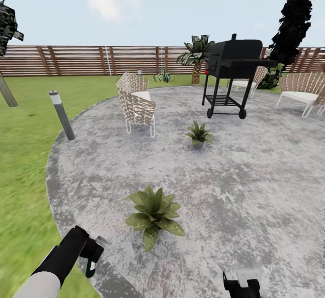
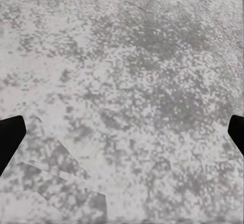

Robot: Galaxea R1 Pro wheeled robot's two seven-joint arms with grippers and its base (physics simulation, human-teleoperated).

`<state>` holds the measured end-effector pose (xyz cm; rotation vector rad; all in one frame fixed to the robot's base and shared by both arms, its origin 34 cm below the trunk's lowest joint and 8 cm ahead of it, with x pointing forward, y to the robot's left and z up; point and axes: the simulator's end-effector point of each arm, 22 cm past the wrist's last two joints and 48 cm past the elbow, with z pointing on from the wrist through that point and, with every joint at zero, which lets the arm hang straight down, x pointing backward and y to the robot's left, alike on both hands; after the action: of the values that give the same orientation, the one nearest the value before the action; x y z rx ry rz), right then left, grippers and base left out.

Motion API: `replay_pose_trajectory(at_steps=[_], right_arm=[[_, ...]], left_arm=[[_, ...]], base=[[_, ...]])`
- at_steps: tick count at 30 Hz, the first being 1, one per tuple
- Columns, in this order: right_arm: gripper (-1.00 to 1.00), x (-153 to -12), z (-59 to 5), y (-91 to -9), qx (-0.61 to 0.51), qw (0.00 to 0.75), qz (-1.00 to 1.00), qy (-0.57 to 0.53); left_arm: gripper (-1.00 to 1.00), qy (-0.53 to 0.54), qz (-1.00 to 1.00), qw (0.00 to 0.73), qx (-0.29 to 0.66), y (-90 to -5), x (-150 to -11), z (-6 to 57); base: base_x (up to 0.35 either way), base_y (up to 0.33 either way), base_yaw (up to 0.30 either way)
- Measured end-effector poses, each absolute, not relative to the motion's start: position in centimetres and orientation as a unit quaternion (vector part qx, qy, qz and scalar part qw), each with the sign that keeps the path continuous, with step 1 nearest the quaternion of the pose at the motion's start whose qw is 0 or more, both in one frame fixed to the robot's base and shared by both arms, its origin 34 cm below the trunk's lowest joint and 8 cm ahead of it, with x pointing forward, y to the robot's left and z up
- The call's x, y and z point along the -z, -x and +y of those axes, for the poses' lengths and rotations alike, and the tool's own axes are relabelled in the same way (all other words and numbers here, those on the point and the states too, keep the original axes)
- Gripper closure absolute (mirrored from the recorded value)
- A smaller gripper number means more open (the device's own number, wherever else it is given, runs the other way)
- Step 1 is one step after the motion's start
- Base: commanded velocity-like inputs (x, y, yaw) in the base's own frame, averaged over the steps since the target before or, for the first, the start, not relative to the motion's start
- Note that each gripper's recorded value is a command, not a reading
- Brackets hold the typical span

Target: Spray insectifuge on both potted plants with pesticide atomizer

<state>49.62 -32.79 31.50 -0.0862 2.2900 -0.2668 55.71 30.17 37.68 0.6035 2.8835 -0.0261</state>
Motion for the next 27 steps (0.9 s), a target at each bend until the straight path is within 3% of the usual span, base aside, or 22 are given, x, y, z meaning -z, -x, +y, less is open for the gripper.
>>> replay_pose_trajectory(at_steps=[17,27], right_arm=[[-1.0,-31.52,-31.89,-49.77,0.099,0.407,0.907,0.033],[-1.0,-31.51,-32.08,-49.73,0.102,0.407,0.907,0.033]], left_arm=[[1.0,-0.204,0.974,0.098,0.01,-55.72,-37.69,30.09],[1.0,-0.208,0.973,0.098,0.009,-55.74,-37.67,30.03]], base=[[0.022,0.331,-0.266],[0.029,0.044,-0.266]])
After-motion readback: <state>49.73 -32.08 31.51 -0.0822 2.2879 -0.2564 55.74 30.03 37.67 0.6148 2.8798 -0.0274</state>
